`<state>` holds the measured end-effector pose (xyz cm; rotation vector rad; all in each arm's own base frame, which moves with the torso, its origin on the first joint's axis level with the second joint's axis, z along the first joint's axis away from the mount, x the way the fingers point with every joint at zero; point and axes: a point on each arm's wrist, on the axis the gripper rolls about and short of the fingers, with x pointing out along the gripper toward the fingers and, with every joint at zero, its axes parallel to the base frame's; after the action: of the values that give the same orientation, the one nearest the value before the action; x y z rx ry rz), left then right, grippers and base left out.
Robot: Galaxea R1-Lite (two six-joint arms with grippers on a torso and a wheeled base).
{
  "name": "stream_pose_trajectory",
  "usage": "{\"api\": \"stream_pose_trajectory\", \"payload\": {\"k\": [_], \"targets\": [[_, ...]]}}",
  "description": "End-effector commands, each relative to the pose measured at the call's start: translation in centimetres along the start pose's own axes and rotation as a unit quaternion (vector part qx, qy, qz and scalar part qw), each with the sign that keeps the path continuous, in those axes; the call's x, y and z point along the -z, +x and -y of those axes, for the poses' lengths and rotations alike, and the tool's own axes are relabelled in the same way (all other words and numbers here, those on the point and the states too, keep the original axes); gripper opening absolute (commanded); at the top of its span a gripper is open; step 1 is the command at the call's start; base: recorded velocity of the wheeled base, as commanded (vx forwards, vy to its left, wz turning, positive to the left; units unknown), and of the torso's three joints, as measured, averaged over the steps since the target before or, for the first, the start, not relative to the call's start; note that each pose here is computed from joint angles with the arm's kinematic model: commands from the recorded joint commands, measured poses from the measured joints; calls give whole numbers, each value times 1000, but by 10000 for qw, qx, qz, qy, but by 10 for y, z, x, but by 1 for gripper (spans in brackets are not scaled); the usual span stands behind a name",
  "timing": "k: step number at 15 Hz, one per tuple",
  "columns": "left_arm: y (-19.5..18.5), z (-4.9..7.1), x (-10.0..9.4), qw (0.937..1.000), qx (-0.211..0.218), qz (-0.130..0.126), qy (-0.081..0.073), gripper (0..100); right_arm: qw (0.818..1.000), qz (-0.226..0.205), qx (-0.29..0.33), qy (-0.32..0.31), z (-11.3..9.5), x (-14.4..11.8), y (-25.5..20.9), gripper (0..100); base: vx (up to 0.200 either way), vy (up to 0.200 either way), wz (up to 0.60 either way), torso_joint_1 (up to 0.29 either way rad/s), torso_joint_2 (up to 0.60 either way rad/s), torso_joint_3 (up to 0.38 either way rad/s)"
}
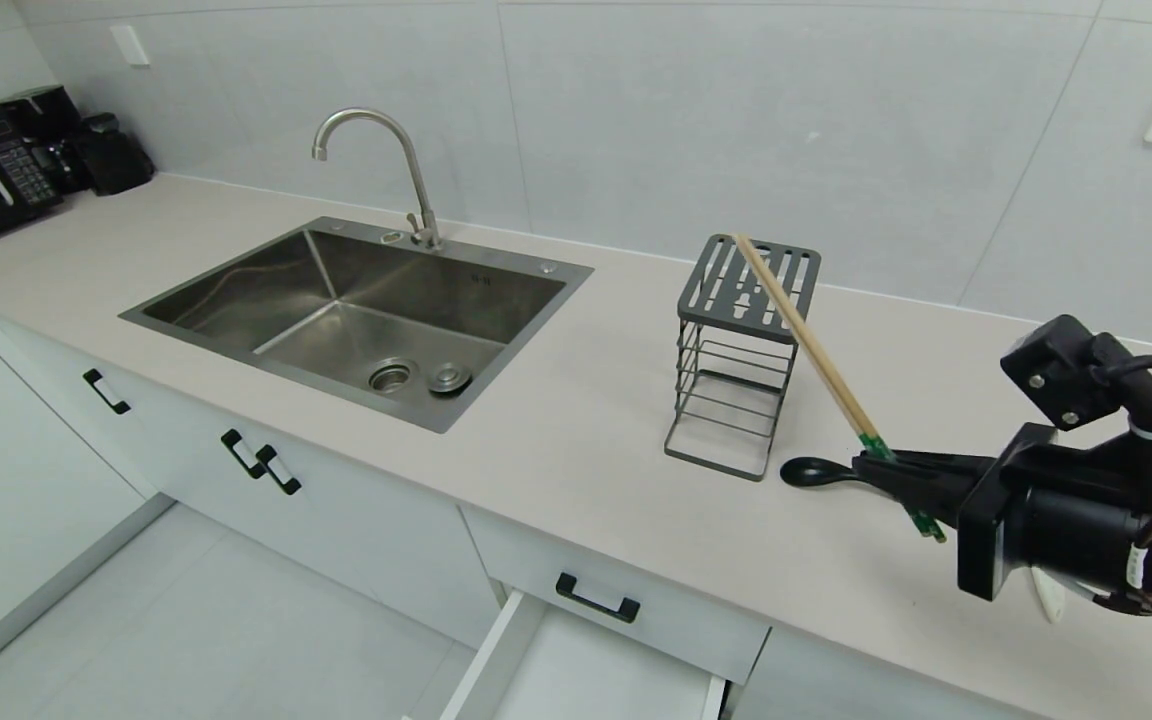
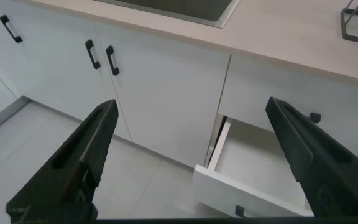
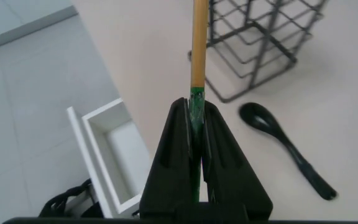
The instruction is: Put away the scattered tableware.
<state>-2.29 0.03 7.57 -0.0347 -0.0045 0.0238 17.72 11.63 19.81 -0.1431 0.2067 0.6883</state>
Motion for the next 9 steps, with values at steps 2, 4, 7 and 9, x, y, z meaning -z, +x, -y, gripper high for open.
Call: {"api": "stream_pose_trajectory", "payload": {"k": [2, 4, 7, 9], "targets": [[0, 0, 0, 10000, -4, -5, -3, 100, 9987, -26, -493, -85, -17, 2, 1, 0, 0, 0, 0, 0, 0, 0], [0, 0, 0, 10000, -4, -5, -3, 100, 9944, -181, -1038, -105, -25, 13, 0, 0, 0, 0, 0, 0, 0, 0], [0, 0, 0, 10000, -11, -4, -3, 100, 9872, -388, -1535, -192, -41, 24, 1, 0, 0, 0, 0, 0, 0, 0], [0, 0, 0, 10000, -11, -4, -3, 100, 9798, -640, -1855, -393, -53, 37, 4, 0, 0, 0, 0, 0, 0, 0]]}}
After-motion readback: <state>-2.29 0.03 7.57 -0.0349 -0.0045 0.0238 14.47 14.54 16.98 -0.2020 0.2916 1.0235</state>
